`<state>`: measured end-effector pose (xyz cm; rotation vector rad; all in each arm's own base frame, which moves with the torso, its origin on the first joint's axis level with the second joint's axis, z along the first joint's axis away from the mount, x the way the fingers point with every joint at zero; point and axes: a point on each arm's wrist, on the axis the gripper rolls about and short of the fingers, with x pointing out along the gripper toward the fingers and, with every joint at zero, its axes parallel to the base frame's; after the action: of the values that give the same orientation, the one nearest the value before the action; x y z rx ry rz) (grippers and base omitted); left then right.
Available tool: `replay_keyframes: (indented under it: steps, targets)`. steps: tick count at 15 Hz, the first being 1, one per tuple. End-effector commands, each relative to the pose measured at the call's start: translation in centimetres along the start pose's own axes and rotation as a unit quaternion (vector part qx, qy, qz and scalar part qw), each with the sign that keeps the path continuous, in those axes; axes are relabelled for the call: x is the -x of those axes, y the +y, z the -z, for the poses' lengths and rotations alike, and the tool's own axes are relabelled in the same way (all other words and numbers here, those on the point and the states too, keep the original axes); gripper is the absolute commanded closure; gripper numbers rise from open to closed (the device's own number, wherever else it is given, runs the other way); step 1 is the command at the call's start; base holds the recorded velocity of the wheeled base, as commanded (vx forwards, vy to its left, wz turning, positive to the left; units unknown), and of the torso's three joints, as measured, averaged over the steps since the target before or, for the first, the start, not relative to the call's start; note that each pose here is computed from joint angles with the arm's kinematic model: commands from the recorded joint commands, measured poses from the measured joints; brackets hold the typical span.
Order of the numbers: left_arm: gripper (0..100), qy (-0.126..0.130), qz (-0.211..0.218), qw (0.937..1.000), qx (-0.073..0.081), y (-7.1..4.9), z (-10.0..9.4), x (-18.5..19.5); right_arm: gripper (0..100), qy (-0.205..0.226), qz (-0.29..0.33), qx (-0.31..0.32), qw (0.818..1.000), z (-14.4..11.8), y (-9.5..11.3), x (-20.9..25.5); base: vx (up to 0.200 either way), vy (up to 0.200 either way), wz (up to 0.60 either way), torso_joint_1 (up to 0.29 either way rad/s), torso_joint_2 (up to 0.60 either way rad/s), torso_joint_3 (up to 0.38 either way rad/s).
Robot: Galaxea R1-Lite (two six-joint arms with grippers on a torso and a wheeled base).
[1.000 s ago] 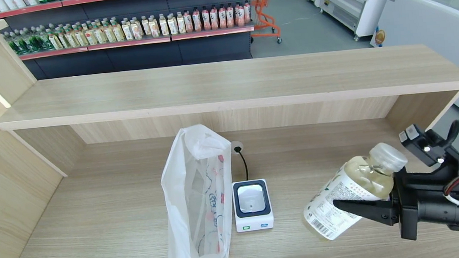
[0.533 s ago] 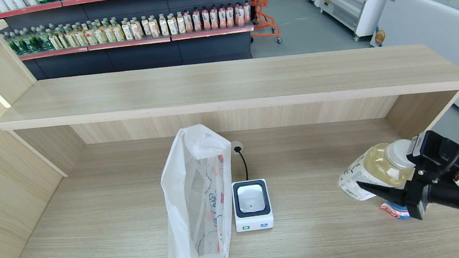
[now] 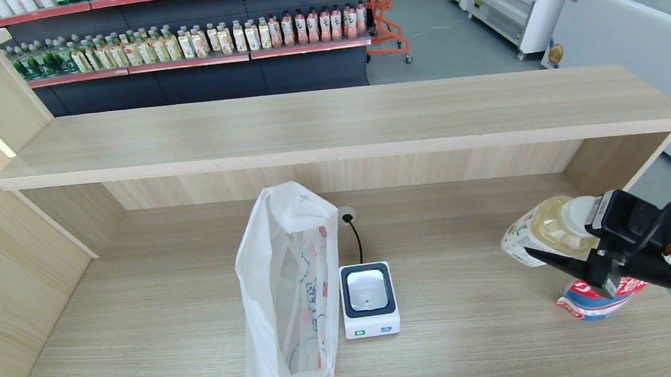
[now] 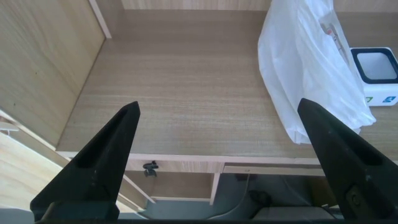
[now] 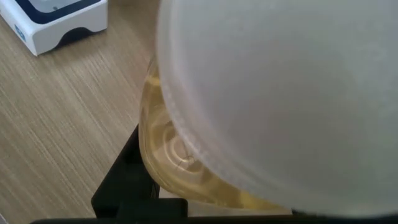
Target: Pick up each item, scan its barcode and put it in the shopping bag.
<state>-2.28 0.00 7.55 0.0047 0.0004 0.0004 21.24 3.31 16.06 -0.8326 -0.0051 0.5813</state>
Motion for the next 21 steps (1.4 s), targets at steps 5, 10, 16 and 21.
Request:
replay_keyframes:
  steps: [5, 10, 16, 21]
  targets:
    - [0, 0.0, 0.0, 1.0, 0.0, 0.0, 0.0, 0.0, 100, 0.002, -0.006, -0.006, 1.0, 0.22, 0.17, -0.15, 0.0, 0.0, 0.0, 0.0, 0.0, 0.0]
    - [0, 0.0, 0.0, 1.0, 0.002, 0.0, 0.0, 0.0, 100, 0.006, -0.009, -0.008, 1.0, 0.42, 0.29, -0.26, -0.08, 0.0, 0.0, 0.001, 0.0, -0.001]
    - [0, 0.0, 0.0, 1.0, 0.0, 0.0, 0.0, 0.0, 100, 0.007, -0.011, -0.023, 1.0, 0.51, 0.31, -0.41, -0.133, 0.0, 0.0, 0.003, 0.0, -0.002]
    - [0, 0.0, 0.0, 1.0, 0.0, 0.0, 0.0, 0.0, 100, 0.008, -0.019, -0.034, 0.999, 0.71, 0.48, -0.64, 0.0, 0.04, 0.0, 0.002, 0.0, 0.0]
